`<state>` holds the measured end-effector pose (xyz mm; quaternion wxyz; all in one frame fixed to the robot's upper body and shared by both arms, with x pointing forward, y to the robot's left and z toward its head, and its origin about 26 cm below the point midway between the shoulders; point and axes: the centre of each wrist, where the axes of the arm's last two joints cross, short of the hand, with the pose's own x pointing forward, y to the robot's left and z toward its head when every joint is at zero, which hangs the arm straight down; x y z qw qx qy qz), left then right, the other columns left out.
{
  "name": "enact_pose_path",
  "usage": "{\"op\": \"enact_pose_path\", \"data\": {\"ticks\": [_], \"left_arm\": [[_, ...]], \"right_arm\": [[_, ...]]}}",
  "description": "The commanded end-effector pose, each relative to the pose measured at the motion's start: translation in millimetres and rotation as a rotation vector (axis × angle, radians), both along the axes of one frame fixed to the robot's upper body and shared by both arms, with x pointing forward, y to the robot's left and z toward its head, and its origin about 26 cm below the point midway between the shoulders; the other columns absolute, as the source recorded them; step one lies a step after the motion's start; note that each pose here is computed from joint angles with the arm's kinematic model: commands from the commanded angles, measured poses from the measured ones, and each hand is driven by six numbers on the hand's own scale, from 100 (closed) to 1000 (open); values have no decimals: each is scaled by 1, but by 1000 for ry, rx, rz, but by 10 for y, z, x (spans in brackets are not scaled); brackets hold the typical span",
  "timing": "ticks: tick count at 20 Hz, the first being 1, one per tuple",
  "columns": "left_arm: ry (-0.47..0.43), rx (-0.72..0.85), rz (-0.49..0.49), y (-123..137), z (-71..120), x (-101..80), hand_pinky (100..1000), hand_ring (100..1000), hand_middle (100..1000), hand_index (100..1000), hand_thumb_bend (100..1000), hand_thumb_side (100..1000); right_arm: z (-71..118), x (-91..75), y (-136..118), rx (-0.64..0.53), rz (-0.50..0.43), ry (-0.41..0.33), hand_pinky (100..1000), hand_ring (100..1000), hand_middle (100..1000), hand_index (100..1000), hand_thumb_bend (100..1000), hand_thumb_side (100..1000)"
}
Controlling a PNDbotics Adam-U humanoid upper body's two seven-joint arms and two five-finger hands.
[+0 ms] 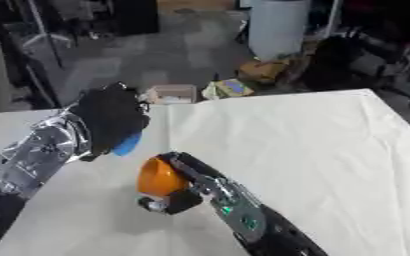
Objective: Pour the contents of one cup into another cup.
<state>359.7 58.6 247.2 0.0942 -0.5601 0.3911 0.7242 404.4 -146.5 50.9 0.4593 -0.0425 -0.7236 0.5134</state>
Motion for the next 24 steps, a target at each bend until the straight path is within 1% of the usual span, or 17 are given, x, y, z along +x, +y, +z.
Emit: {"op": "enact_pose_path", "data": {"ticks": [1,5,6,8,9,10,11,12,13,14,16,20,23,24], "left_arm": [[-15,-21,3,14,78,5,246,177,122,657,100,212],[-6,-24,7,18,61,19,244,177,121,657,100,213],[-3,-24,8,19,56,22,244,177,121,657,100,213],[1,-26,10,21,48,28,243,177,121,656,100,213],[3,-26,11,21,44,30,243,177,121,656,100,213],[5,-26,12,21,40,32,242,177,121,656,100,213],[7,-27,13,21,37,34,242,177,121,656,100,213],[8,-27,14,22,35,36,242,177,121,656,100,213],[10,-28,14,22,34,37,242,177,121,656,100,213],[10,-29,15,24,33,38,242,177,121,656,100,213],[10,-34,17,30,36,38,240,176,121,656,100,213],[-6,-71,26,72,91,28,232,173,120,655,100,216],[-23,-125,22,128,169,-11,219,170,118,652,100,218],[-29,-151,19,154,199,-30,199,164,116,647,100,219]], "right_arm": [[14,60,-53,-24,-17,-44,498,504,425,783,463,293],[-26,74,-89,3,-55,-51,507,519,433,788,488,315],[-29,76,-96,16,-65,-52,536,545,454,805,526,339],[-25,79,-113,45,-87,-57,567,578,485,827,562,353],[-23,80,-120,60,-97,-59,572,582,491,831,566,354],[-15,82,-126,73,-103,-62,633,625,550,862,610,369],[-7,84,-132,86,-108,-65,649,637,566,867,620,375],[0,86,-138,96,-112,-68,701,682,622,886,668,409],[8,87,-143,107,-115,-72,719,697,641,891,689,426],[18,88,-149,120,-118,-76,755,733,679,907,728,459],[48,93,-169,148,-133,-88,770,743,690,917,756,488],[178,110,-264,198,-184,-126,778,749,697,921,749,495],[293,123,-377,219,-233,-158,775,745,697,921,722,485],[322,126,-421,223,-252,-166,770,738,695,920,544,513]]}}
